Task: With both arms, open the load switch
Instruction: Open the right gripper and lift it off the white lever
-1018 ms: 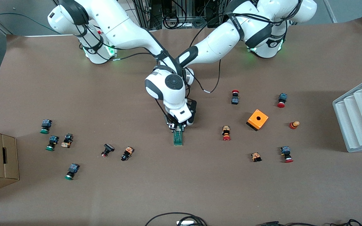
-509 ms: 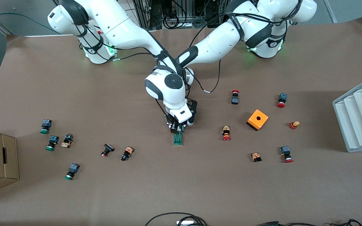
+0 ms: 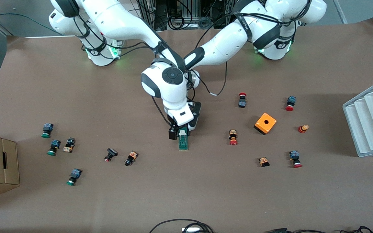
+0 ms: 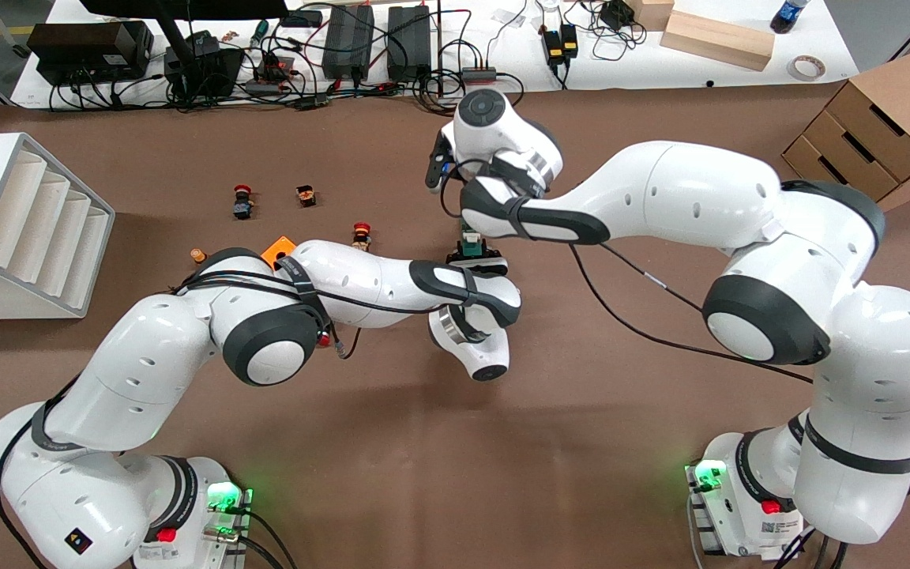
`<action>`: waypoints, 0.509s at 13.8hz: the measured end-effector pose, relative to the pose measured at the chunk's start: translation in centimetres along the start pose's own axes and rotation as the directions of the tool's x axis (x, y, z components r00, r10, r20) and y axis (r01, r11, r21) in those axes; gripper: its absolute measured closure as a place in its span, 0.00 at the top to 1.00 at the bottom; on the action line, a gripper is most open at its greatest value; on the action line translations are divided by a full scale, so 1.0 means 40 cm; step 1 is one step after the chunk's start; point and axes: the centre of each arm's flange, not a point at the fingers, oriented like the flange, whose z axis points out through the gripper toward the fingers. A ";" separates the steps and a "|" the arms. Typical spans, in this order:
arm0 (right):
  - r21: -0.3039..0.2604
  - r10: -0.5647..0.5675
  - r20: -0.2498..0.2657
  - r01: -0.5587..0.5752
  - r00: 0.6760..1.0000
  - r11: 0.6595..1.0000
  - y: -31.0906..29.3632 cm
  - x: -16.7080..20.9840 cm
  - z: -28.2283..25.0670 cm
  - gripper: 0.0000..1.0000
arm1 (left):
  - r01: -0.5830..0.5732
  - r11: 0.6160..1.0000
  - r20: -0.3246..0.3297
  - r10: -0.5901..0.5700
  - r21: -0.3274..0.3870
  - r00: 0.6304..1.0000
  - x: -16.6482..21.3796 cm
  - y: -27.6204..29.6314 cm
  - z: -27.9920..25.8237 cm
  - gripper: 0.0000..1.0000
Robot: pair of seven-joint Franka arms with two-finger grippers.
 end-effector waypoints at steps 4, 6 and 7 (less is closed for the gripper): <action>0.027 0.100 0.018 -0.101 0.995 0.995 0.104 -0.048 -0.132 1.00 | 0.002 1.000 0.002 -0.002 -0.001 1.000 0.001 0.002 0.000 0.61; 0.046 0.195 0.027 -0.196 0.980 0.979 0.155 -0.082 -0.177 1.00 | 0.002 1.000 0.003 -0.002 -0.001 1.000 0.002 0.002 0.000 0.62; 0.063 0.243 0.026 -0.244 0.970 0.968 0.179 -0.101 -0.192 1.00 | 0.003 1.000 0.003 -0.003 -0.001 1.000 0.002 0.002 0.000 0.62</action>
